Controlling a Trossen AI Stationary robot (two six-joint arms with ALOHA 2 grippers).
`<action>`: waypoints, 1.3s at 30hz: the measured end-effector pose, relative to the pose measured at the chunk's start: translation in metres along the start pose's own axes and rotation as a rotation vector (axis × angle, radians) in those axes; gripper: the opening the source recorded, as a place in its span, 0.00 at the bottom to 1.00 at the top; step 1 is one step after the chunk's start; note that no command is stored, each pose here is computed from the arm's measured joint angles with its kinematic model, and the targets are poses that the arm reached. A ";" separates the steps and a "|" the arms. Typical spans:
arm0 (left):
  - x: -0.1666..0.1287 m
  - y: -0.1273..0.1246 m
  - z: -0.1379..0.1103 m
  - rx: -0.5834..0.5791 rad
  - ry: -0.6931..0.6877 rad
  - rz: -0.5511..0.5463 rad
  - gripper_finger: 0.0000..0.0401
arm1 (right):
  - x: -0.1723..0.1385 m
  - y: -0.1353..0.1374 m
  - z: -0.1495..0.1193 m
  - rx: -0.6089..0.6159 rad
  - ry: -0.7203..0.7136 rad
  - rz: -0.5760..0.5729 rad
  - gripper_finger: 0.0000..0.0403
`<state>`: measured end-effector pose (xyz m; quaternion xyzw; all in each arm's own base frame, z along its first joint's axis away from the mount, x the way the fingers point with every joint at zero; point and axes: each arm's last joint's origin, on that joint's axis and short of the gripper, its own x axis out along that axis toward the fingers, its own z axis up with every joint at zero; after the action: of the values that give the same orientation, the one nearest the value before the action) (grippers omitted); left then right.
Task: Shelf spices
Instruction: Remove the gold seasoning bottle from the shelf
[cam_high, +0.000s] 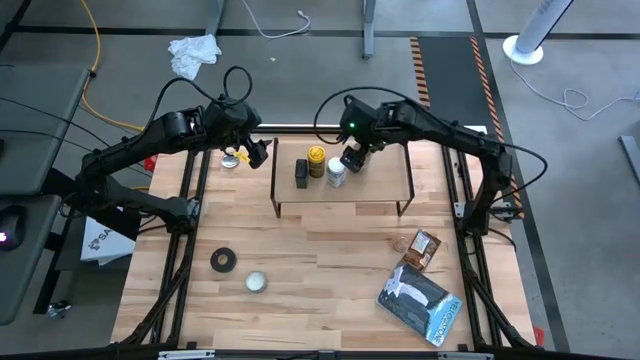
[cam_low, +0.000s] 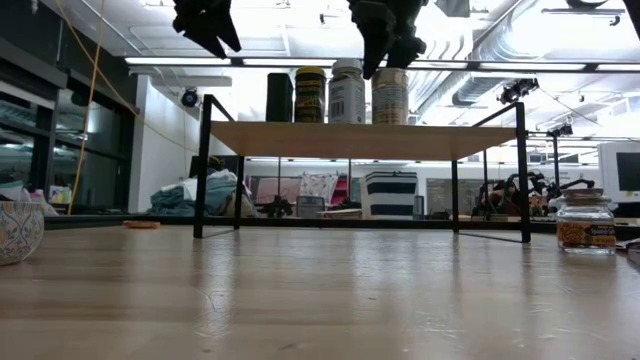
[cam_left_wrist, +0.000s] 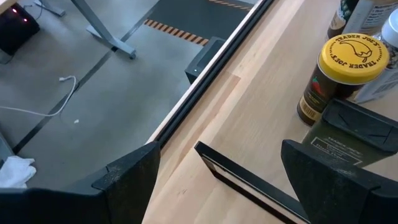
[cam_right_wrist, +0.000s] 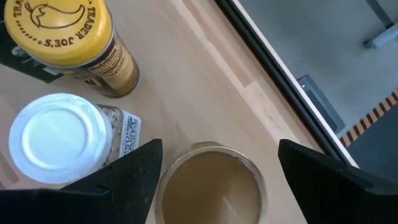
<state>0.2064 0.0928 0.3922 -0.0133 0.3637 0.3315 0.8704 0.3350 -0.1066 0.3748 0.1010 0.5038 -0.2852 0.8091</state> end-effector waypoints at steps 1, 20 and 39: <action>0.000 0.000 0.000 0.000 0.000 0.000 0.82 | -0.003 -0.001 0.000 0.000 0.001 -0.001 0.79; 0.000 0.000 0.000 0.001 0.001 0.000 0.82 | -0.041 -0.009 0.000 0.008 0.016 0.081 0.79; 0.000 0.000 0.000 0.001 0.002 0.001 0.82 | -0.042 -0.005 0.010 0.046 -0.074 0.166 0.79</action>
<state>0.2063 0.0927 0.3921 -0.0131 0.3645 0.3317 0.8700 0.3255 -0.1001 0.4168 0.1503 0.4567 -0.2321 0.8455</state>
